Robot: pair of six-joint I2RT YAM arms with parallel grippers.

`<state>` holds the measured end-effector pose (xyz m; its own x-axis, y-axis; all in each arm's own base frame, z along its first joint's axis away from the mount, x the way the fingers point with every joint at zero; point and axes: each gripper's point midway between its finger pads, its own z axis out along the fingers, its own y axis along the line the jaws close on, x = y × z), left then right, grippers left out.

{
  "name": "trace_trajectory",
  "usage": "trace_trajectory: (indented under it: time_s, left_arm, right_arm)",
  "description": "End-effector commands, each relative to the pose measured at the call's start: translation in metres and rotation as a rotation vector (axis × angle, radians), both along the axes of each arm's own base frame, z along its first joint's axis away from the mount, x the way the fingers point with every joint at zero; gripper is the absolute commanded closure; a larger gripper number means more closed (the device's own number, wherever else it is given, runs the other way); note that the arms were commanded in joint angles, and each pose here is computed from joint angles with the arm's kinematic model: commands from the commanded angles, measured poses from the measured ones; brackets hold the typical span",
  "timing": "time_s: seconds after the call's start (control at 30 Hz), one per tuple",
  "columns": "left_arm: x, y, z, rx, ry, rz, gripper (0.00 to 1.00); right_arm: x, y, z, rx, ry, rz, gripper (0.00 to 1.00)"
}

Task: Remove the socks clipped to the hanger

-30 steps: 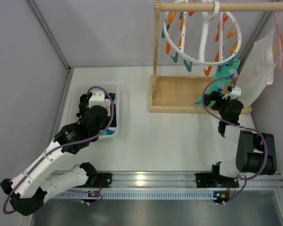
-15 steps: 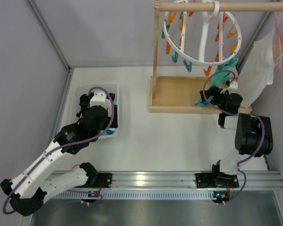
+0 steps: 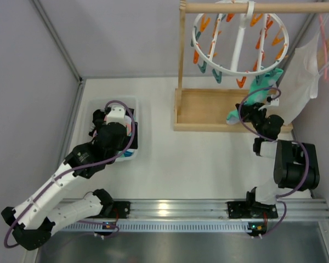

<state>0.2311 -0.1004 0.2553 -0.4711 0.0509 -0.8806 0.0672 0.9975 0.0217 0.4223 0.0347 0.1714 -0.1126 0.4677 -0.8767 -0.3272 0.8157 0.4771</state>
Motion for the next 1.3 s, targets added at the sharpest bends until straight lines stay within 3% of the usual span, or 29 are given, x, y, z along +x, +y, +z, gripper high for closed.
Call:
trace_trajectory:
  time_s: [0.0,0.3,0.57,0.63,1.07,1.27]
  left_arm:
    - [0.006,-0.006,0.01,-0.036,-0.029,-0.006,0.02]
    - [-0.002,-0.025,0.042,-0.22,-0.054,-0.051,0.02]
    - [-0.007,-0.033,0.114,-0.432,-0.149,-0.064,0.02]
    - [-0.003,-0.037,0.121,-0.426,-0.152,-0.066,0.02]
    - [0.028,-0.087,0.199,-0.381,-0.233,-0.182,0.02]
    - [0.025,-0.15,0.232,-0.267,-0.316,-0.23,0.01]
  right_arm:
    - [-0.013,0.014,0.053,-0.025,-0.172,0.005,1.0]
    - [-0.058,0.062,0.051,-0.077,-0.128,-0.039,1.0]
    - [-0.102,0.101,0.06,-0.097,-0.157,-0.076,1.0]
    - [-0.105,0.1,0.058,-0.117,-0.144,-0.134,1.0]
    - [-0.119,0.197,0.073,-0.19,-0.119,-0.106,1.0]
    - [-0.114,0.235,0.073,-0.257,-0.121,-0.111,1.0]
